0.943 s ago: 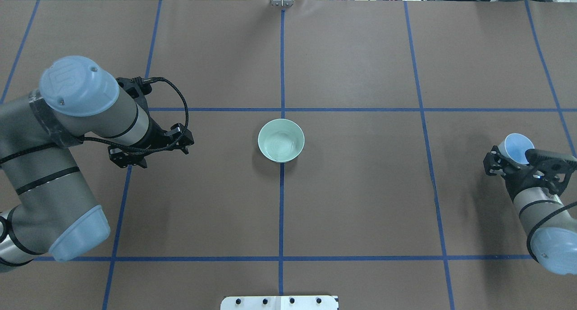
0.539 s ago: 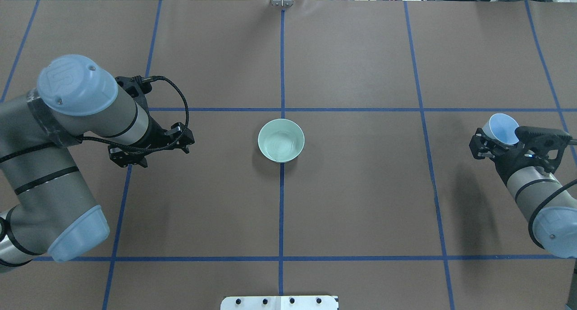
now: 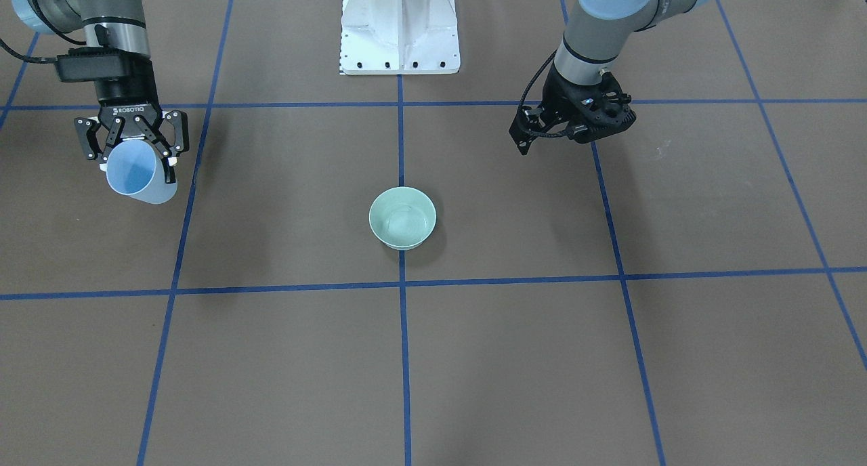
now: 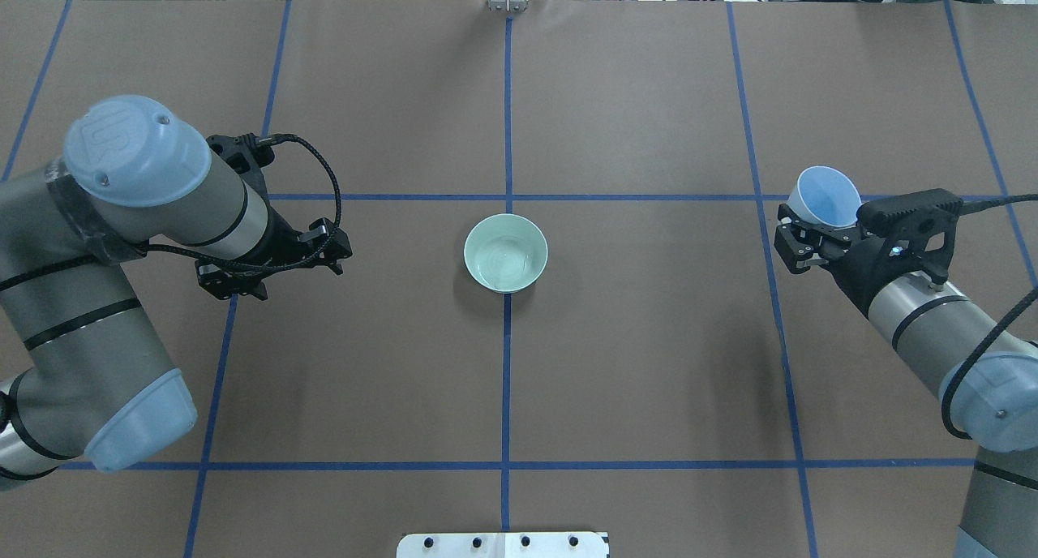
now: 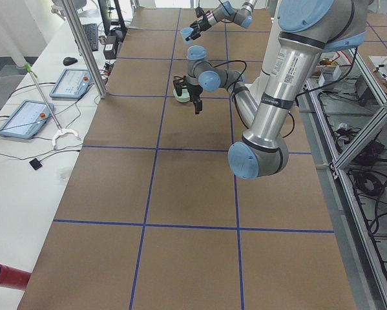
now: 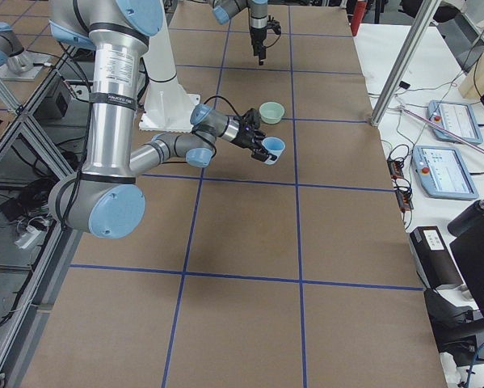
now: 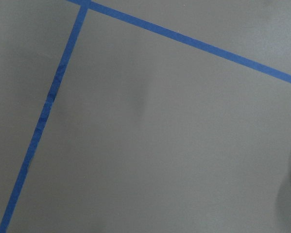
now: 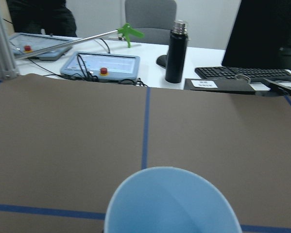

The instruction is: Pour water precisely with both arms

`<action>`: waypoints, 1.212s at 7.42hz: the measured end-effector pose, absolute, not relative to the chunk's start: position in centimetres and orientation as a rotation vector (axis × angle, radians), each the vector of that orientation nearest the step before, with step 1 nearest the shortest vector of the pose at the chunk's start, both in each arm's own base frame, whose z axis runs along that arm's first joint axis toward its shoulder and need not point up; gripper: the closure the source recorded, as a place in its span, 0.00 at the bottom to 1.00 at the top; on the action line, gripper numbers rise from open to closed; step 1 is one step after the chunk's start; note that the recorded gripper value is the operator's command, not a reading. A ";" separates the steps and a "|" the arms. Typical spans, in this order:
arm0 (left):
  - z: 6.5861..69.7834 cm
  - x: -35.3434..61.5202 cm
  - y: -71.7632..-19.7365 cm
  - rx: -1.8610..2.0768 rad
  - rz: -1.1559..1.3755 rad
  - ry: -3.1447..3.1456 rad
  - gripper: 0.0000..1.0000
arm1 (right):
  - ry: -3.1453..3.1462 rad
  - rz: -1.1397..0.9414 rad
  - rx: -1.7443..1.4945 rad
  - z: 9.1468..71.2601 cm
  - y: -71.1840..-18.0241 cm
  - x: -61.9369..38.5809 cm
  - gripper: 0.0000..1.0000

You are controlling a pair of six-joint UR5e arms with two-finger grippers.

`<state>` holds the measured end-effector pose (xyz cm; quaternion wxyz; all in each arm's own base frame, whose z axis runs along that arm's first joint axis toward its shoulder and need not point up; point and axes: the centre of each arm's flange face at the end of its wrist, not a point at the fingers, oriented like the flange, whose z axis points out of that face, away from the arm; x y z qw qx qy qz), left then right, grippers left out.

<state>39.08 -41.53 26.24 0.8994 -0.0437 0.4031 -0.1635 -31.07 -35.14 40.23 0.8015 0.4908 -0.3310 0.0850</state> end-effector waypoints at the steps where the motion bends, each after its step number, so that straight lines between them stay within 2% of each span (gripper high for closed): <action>1: 26.0 38.9 -41.5 -0.085 -0.334 0.839 0.00 | -0.737 0.110 1.086 39.5 -35.1 -31.7 1.00; 5: 26.0 36.1 -42.4 0.011 -0.217 0.846 0.00 | -0.845 -0.130 1.133 32.8 -36.3 -38.9 1.00; 9: 32.7 29.1 -42.8 0.116 -0.014 0.745 0.00 | -0.853 -0.275 1.068 26.0 -37.2 -44.1 1.00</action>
